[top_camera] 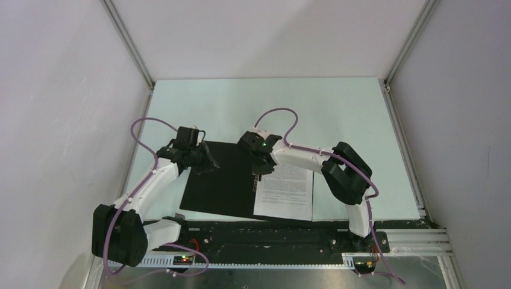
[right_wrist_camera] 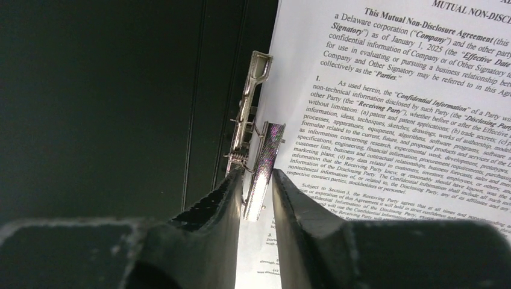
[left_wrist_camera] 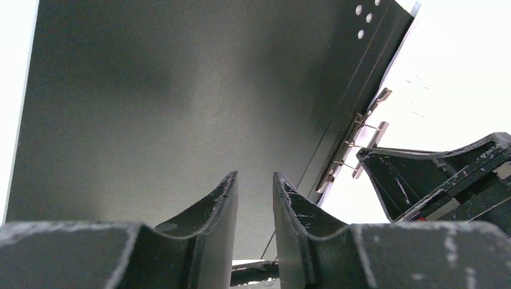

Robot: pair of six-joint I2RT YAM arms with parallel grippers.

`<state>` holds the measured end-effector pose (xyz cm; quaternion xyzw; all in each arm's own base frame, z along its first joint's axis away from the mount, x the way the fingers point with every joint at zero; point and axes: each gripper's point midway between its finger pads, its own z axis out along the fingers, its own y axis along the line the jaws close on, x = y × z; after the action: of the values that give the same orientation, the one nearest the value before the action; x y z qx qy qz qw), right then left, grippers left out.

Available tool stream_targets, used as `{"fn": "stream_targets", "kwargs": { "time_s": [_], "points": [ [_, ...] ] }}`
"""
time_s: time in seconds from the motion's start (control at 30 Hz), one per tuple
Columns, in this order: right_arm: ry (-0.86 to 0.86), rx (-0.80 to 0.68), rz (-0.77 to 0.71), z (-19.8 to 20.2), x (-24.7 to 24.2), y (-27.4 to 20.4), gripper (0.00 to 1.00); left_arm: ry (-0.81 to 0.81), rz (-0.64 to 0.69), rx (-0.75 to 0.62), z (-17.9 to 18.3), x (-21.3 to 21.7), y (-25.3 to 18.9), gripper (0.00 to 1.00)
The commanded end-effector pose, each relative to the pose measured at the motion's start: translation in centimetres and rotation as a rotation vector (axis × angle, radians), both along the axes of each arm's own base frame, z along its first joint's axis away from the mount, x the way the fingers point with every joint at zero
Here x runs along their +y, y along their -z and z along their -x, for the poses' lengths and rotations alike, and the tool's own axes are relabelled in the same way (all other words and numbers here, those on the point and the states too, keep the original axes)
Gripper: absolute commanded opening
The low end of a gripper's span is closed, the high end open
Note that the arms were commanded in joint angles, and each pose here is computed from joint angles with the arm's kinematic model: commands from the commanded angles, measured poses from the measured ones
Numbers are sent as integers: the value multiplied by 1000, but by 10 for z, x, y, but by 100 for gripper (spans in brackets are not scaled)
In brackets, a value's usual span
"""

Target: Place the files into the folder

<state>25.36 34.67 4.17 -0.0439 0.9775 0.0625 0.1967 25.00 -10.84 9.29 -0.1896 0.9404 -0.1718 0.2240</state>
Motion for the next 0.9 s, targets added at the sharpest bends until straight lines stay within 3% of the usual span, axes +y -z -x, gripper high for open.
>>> {"fn": "stream_targets", "kwargs": {
  "time_s": [0.0,0.33,0.87],
  "points": [
    [18,-20,-23,-9,1,-2,25,15,2,-20,1,1,-3,33],
    [-12,-35,-36,-14,-10,-4,5,12,2,-3,3,2,1,33],
    [-30,-56,8,-27,-60,-5,1,20,0,47,8,-6,18,33]
  ]
}}
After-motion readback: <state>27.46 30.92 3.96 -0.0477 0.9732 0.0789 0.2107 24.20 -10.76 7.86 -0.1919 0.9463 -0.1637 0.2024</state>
